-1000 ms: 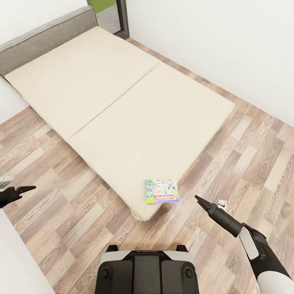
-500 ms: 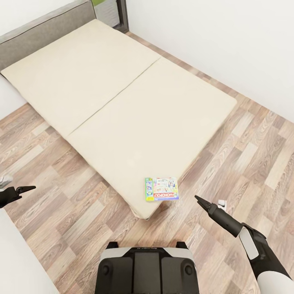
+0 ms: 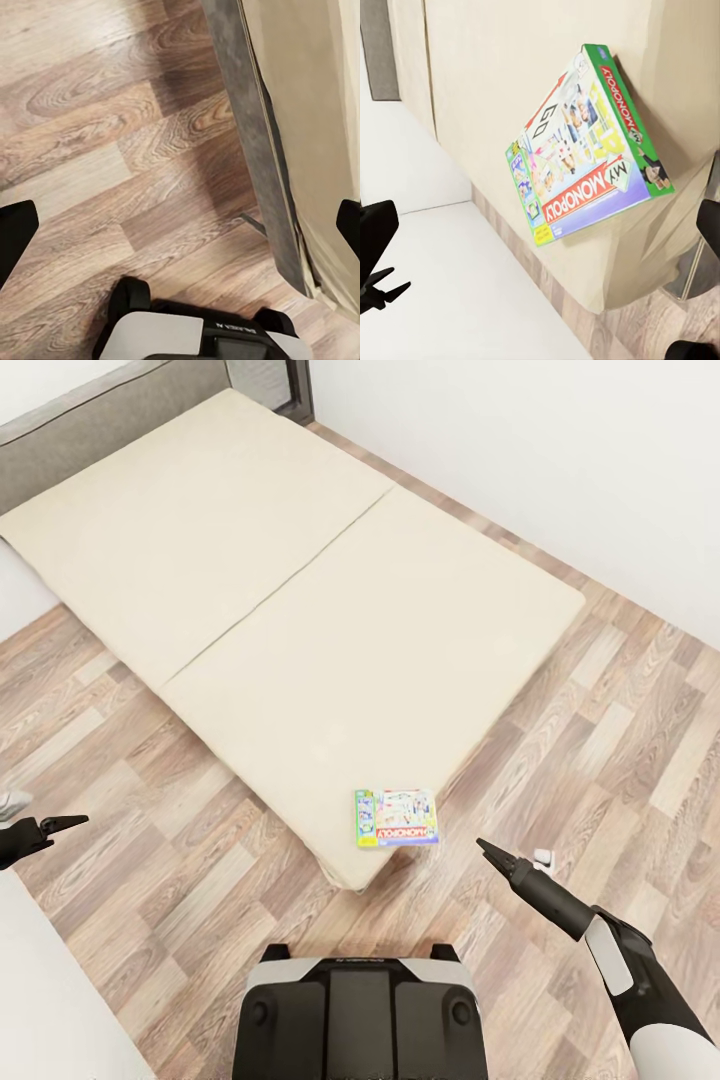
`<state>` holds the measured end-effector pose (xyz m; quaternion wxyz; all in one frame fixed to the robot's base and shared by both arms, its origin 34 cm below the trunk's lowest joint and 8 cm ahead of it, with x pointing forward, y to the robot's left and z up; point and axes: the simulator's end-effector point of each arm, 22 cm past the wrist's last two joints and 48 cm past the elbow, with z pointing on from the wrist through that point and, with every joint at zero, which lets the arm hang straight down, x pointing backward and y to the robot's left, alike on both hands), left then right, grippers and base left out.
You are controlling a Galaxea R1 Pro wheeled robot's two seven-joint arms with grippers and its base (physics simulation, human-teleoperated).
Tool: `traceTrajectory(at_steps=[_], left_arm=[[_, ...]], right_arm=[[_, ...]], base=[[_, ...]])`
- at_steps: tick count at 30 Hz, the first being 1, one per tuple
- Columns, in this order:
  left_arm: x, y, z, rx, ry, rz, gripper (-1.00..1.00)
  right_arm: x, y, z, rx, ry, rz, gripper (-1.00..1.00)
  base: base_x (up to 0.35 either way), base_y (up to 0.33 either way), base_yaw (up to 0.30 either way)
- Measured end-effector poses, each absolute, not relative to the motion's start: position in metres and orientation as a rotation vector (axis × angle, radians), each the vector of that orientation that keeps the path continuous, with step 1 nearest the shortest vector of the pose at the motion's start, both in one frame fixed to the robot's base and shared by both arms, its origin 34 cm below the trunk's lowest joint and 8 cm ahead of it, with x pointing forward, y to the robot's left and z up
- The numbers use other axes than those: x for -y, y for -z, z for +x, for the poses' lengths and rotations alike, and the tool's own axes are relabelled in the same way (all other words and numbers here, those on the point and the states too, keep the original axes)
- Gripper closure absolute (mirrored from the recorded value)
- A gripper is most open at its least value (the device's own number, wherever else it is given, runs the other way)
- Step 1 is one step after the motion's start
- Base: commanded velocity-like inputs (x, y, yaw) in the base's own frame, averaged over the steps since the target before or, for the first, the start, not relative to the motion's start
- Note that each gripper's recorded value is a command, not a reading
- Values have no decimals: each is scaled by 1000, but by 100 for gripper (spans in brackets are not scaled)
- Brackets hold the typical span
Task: Put all the toys in the child's room - the three board games (two on the bed and one on the table), the two jigsaw puzzles on the table, and the tennis ball on the table - inside the toy box on the table in the child's room.
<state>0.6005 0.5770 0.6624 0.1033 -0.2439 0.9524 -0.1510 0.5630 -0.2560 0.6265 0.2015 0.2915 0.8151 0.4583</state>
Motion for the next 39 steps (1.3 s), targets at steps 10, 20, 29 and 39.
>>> traceTrajectory(at_steps=[10, 20, 29, 39], left_arm=[[-577, -654, 595, -2826, 441, -726, -100], [-574, -645, 589, -2842, 441, -733, -100], [-571, -636, 585, -2849, 448, -738, -100], [-564, -621, 583, -2852, 432, -691, -100]], right_arm=[[256, -619, 557, -2289, -1278, 827, -100], [255, -612, 551, -2302, -1277, 839, -100], [256, -606, 547, -2308, -1267, 837, -100], [256, -600, 541, -2318, -1262, 845, -100]], base=[[0, 0, 0], [0, 0, 0], [0, 0, 0], [0, 0, 0]])
